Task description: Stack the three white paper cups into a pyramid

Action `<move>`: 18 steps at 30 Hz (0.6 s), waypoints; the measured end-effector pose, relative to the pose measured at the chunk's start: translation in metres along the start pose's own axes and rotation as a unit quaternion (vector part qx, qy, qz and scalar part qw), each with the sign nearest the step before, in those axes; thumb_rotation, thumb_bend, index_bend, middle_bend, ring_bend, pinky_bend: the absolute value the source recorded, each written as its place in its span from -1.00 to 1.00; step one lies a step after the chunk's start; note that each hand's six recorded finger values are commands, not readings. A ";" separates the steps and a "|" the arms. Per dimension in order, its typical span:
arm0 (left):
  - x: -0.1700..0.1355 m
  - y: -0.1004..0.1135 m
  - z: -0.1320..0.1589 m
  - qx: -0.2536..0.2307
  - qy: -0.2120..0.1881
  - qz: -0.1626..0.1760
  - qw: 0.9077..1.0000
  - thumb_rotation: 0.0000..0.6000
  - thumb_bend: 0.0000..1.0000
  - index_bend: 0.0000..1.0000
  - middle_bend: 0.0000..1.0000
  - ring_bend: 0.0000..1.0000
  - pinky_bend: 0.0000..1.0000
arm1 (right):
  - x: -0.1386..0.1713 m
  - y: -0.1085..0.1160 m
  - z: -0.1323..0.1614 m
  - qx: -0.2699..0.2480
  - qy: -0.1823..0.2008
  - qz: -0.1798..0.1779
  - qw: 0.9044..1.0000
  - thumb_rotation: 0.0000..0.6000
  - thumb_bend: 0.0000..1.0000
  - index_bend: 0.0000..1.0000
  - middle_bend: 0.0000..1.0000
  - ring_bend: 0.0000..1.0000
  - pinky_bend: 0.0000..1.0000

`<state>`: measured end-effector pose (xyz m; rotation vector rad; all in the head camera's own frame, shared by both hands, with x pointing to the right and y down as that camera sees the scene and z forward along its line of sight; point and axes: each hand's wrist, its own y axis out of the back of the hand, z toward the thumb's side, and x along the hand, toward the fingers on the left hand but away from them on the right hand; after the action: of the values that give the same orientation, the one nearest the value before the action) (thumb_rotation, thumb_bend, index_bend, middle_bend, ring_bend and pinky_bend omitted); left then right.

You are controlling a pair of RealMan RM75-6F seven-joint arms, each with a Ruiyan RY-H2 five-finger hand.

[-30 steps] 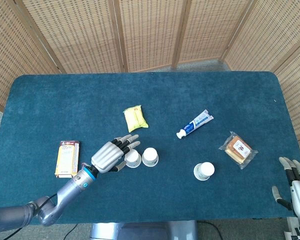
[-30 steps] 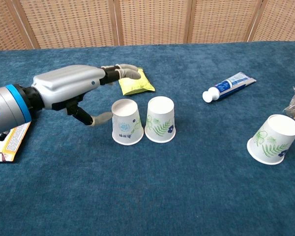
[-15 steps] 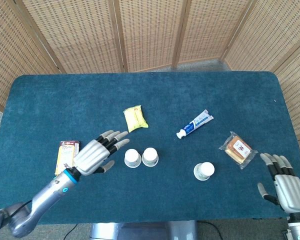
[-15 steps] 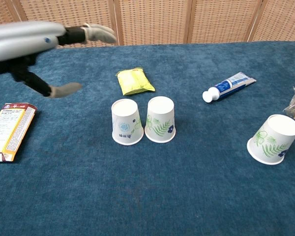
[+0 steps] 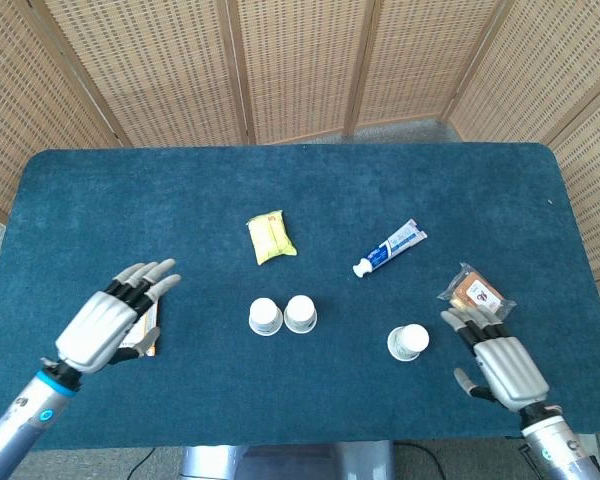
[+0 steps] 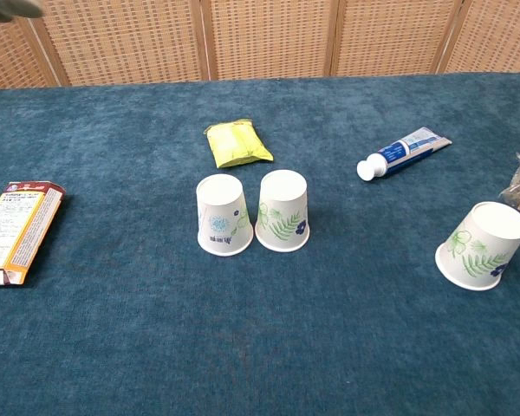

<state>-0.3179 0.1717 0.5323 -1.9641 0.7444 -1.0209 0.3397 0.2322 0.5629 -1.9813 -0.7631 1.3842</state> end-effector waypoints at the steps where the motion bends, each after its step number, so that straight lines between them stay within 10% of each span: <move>1: -0.005 0.001 -0.003 -0.001 0.006 0.001 1.000 1.00 -0.02 -1.00 -1.00 -1.00 -0.79 | -0.002 -0.001 0.004 0.003 0.006 0.006 1.000 1.00 -0.19 -1.00 -1.00 -1.00 -1.00; 18: -0.061 0.004 -0.040 -0.026 0.072 0.013 0.997 1.00 -0.02 -1.00 -1.00 -1.00 -0.79 | -0.038 -0.022 0.038 0.049 0.051 0.050 0.996 1.00 -0.21 -1.00 -1.00 -1.00 -1.00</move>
<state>-0.3832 0.2016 0.5194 -1.9338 0.8809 -1.1465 0.2895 0.2237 0.5914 -2.0201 -0.5449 1.3386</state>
